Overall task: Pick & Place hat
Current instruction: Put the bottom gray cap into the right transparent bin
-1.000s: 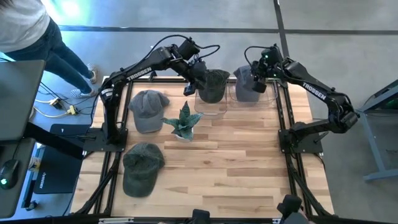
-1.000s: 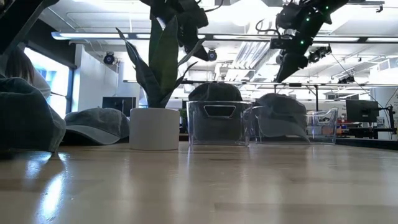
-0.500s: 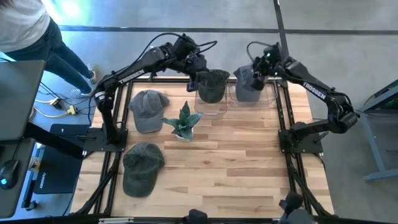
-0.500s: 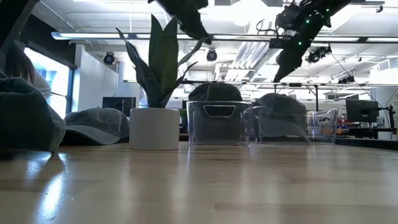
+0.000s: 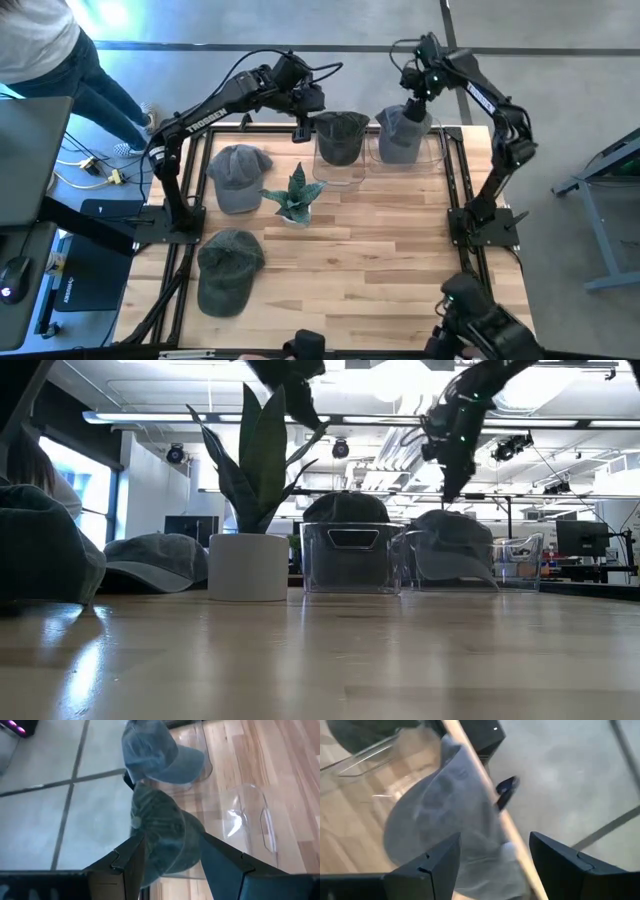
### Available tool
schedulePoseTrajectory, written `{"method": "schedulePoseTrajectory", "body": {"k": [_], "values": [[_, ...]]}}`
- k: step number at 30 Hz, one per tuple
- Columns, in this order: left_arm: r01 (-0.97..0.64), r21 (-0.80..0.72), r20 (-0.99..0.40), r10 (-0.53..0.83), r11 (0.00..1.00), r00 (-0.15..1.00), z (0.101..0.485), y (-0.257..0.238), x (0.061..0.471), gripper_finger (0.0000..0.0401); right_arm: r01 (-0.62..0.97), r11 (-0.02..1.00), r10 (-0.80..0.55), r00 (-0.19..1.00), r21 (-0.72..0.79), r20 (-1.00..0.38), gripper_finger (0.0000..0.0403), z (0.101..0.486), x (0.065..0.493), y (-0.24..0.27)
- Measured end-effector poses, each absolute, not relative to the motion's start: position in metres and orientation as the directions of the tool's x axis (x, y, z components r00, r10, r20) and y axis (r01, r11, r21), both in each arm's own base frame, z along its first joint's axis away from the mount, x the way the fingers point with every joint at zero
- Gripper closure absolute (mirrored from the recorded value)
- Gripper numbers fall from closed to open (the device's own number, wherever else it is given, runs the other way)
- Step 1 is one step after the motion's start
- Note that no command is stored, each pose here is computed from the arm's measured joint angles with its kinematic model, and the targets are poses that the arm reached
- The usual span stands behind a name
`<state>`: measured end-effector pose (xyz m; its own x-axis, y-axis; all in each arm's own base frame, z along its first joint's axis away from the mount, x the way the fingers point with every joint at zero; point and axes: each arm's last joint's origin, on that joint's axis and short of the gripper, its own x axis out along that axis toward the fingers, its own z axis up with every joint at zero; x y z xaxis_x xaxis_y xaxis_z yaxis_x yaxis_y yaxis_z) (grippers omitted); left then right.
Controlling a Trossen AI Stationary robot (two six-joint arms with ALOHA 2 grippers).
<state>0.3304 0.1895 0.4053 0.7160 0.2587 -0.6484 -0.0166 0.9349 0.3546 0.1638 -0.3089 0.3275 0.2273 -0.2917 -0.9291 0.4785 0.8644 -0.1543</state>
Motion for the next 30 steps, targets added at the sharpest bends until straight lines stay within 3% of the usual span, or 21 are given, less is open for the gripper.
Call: {"method": "schedulePoseTrajectory", "body": {"k": [5,9,17,24,30], "values": [[0.013,0.337,-0.683,0.235,0.941,0.691,0.392,0.190,0.332,0.0227,0.213,0.945,-0.288,0.172,-0.250,-0.942,0.0174,0.332,0.177,-0.315],[0.029,0.318,-0.715,0.220,0.948,0.663,0.385,0.189,0.331,0.0227,0.066,0.946,-0.324,0.088,-0.319,-0.942,0.0174,0.328,0.178,-0.313],[0.077,0.332,-0.735,0.206,0.940,0.646,0.380,0.189,0.330,0.0227,0.075,0.968,-0.243,0.027,-0.240,-0.970,0.0174,0.295,0.162,-0.318],[0.079,0.332,-0.735,0.206,0.940,0.646,0.380,0.189,0.330,0.0227,0.110,0.978,-0.191,0.120,-0.178,-0.974,0.0178,0.292,0.156,-0.320],[0.079,0.333,-0.735,0.206,0.940,0.646,0.380,0.189,0.330,0.0227,0.135,0.984,-0.142,0.192,-0.117,-0.971,0.0208,0.292,0.154,-0.320]]}}
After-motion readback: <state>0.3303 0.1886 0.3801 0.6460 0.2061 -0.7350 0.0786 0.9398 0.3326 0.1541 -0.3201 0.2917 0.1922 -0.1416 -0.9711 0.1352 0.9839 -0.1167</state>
